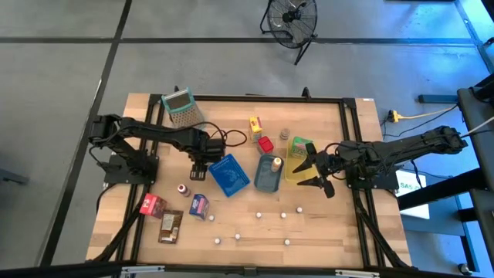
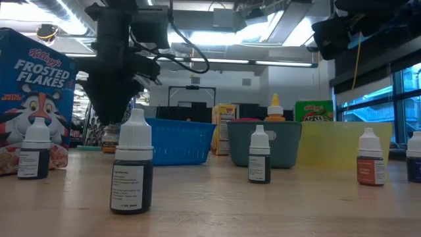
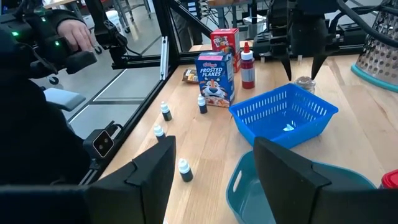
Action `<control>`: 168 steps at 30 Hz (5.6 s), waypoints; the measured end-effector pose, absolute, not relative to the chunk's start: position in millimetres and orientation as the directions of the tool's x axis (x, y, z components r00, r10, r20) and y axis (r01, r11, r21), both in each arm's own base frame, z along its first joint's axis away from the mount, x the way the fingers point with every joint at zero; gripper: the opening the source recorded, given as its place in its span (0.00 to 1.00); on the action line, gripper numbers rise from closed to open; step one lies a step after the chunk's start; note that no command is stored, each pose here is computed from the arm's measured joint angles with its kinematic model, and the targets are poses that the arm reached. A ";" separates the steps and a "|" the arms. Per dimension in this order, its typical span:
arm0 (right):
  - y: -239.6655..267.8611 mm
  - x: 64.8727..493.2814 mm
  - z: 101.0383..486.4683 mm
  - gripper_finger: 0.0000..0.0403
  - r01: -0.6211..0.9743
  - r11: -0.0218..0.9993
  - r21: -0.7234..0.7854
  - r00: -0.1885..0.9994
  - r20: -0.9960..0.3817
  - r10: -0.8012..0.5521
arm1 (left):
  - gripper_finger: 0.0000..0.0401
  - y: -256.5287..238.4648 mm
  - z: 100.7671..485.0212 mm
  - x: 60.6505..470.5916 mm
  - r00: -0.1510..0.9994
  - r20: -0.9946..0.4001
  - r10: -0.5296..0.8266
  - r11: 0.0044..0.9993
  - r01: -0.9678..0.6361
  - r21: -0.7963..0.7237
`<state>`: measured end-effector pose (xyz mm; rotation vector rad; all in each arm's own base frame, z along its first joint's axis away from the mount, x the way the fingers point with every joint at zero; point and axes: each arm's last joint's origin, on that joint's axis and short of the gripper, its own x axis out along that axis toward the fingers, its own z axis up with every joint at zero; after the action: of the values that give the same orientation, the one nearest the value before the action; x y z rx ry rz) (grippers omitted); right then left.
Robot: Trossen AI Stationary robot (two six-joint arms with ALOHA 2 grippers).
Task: Pick & Place Kitchen Items
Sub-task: Put the brown seasoning bottle into the blue bin
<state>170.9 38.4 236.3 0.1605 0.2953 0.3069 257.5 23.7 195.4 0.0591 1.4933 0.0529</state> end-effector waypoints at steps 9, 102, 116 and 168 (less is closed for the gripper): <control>38.4 170.7 235.6 0.54 -0.270 0.942 0.200 0.909 -0.269 0.317 | 0.49 24.4 202.3 254.7 0.103 -0.988 0.112 0.994 -0.004 0.112; 38.3 170.7 235.7 0.54 -0.267 0.941 0.206 0.910 -0.268 0.317 | 0.23 37.5 182.0 246.5 0.128 -0.987 0.094 0.996 -0.020 0.092; 38.3 170.8 235.7 0.54 -0.267 0.941 0.206 0.910 -0.268 0.317 | 0.23 37.5 181.5 248.7 0.152 -0.985 0.084 0.996 -0.043 0.078; 38.4 170.7 235.8 0.54 -0.268 0.941 0.206 0.910 -0.268 0.318 | 0.51 37.4 181.0 250.8 0.165 -0.978 0.128 0.991 -0.064 0.119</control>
<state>170.7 38.4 235.8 0.1670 0.3033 0.3037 250.8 37.4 181.0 0.0542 1.3990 0.1373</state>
